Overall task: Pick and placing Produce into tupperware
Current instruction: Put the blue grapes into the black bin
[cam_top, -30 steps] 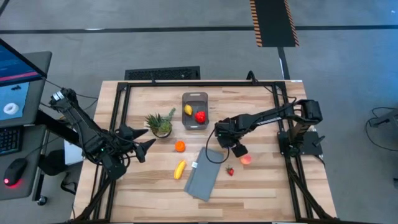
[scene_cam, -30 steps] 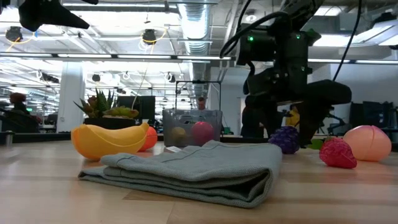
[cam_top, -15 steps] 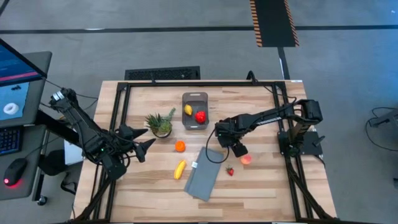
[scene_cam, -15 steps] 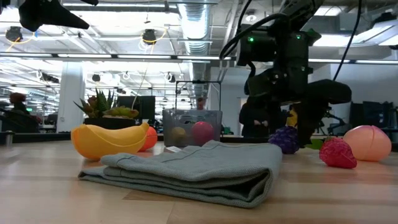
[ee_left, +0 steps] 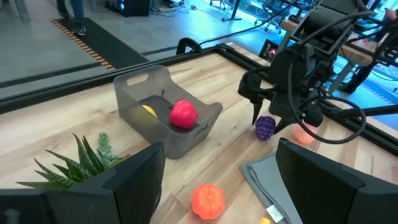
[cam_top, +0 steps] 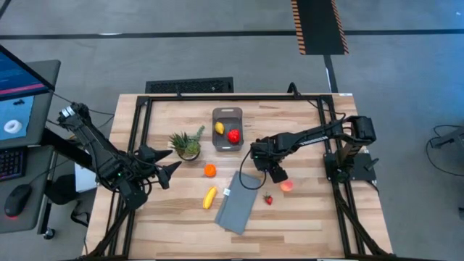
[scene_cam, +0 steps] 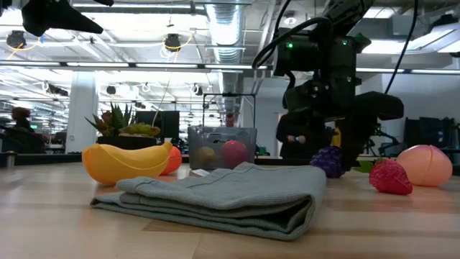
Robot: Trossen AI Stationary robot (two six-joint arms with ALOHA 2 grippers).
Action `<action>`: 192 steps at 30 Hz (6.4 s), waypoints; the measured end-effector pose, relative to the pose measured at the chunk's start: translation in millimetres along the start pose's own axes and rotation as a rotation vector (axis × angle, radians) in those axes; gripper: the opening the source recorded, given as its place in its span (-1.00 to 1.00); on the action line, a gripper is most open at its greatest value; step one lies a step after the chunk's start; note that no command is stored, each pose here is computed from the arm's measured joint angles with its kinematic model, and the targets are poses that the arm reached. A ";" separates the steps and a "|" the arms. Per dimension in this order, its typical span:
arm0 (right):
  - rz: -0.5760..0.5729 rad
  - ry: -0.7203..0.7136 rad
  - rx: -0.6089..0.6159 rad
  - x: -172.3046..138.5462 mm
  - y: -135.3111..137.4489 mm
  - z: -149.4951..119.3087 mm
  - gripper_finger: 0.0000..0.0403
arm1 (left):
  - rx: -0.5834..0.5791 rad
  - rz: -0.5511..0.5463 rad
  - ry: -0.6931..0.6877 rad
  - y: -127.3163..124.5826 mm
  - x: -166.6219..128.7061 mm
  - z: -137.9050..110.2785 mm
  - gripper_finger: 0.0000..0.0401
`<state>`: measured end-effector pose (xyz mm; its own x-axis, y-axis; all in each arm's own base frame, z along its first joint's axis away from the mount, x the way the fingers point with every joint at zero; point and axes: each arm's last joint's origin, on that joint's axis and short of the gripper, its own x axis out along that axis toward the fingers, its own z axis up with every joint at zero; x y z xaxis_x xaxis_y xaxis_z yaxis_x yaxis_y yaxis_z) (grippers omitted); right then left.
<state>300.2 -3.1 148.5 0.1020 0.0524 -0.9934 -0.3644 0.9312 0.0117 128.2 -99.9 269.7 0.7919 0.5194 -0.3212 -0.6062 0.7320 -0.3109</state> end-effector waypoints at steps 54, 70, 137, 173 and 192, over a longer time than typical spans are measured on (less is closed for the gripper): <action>-0.051 -0.230 0.262 -67.9 -24.2 -26.1 0.21 | 0.005 0.002 -0.002 0.2 0.1 0.0 0.47; -0.069 -0.277 0.282 -80.7 -23.4 -30.0 0.21 | 0.006 0.002 -0.004 0.3 0.1 0.1 0.47; -0.310 -0.800 0.450 -142.3 -65.1 -38.9 0.21 | 0.019 0.002 -0.001 0.6 -0.2 -0.1 0.47; -0.306 -0.914 0.612 -67.4 -119.1 -6.9 0.21 | 0.051 0.016 -0.006 3.5 -0.2 -0.2 0.47; -0.335 -0.946 0.612 -71.1 -125.7 -9.9 0.21 | 0.048 0.020 -0.012 4.1 -0.1 0.0 0.47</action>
<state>329.6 -127.5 216.5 0.8490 -0.2213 -0.4799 0.2907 0.9539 0.0745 125.6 -96.9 268.5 0.7809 0.5389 -0.3158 -0.6176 0.7420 -0.2610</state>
